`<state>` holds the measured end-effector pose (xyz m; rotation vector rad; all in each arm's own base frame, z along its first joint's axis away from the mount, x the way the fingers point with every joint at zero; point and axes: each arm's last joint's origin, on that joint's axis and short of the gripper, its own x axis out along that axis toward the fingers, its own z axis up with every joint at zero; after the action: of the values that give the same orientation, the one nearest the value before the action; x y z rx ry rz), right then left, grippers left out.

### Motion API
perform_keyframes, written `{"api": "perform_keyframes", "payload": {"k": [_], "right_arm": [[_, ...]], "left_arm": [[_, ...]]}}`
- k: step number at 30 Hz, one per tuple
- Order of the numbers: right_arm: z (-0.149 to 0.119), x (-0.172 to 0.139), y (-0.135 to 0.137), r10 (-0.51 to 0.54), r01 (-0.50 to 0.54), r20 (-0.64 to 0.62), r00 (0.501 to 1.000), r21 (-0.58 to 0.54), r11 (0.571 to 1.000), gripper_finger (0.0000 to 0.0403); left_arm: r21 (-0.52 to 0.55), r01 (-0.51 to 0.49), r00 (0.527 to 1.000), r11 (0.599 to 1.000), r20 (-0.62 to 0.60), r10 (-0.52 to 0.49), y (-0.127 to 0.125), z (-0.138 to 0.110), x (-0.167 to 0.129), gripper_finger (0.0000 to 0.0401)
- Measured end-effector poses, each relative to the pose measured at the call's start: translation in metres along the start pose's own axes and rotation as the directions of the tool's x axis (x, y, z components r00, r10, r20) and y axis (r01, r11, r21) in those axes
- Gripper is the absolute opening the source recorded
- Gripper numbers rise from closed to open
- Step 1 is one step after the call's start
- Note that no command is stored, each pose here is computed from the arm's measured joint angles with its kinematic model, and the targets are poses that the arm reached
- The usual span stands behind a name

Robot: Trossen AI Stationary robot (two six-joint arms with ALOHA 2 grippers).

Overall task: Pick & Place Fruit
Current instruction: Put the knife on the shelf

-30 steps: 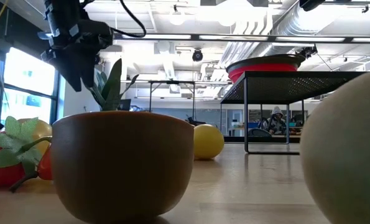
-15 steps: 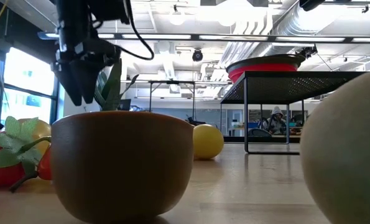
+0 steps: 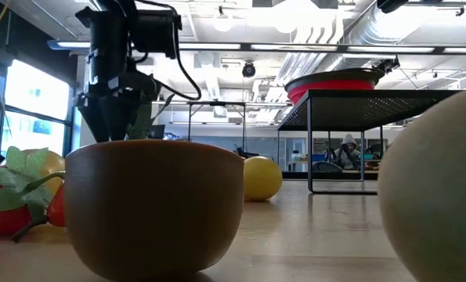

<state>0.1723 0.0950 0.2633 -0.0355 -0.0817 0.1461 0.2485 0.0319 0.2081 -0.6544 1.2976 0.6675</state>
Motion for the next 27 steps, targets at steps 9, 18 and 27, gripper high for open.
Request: {"api": "perform_keyframes", "payload": {"k": [9,18,27], "right_arm": [[0.000,0.000,0.000,0.001,-0.001,0.001,1.000,0.000,1.000,0.0002],[0.000,0.000,0.000,0.001,-0.001,0.001,1.000,0.000,1.000,0.0002],[0.000,0.000,0.000,0.002,-0.002,0.001,1.000,0.000,1.000,0.0002]], "left_arm": [[0.019,-0.039,0.997,0.999,-0.068,0.040,-0.007,0.004,0.024,0.0244],[0.054,-0.026,0.997,0.998,-0.067,0.029,-0.004,0.014,0.034,0.0244],[0.033,0.006,0.995,0.999,-0.095,-0.003,0.010,0.025,0.035,0.0244]]}}
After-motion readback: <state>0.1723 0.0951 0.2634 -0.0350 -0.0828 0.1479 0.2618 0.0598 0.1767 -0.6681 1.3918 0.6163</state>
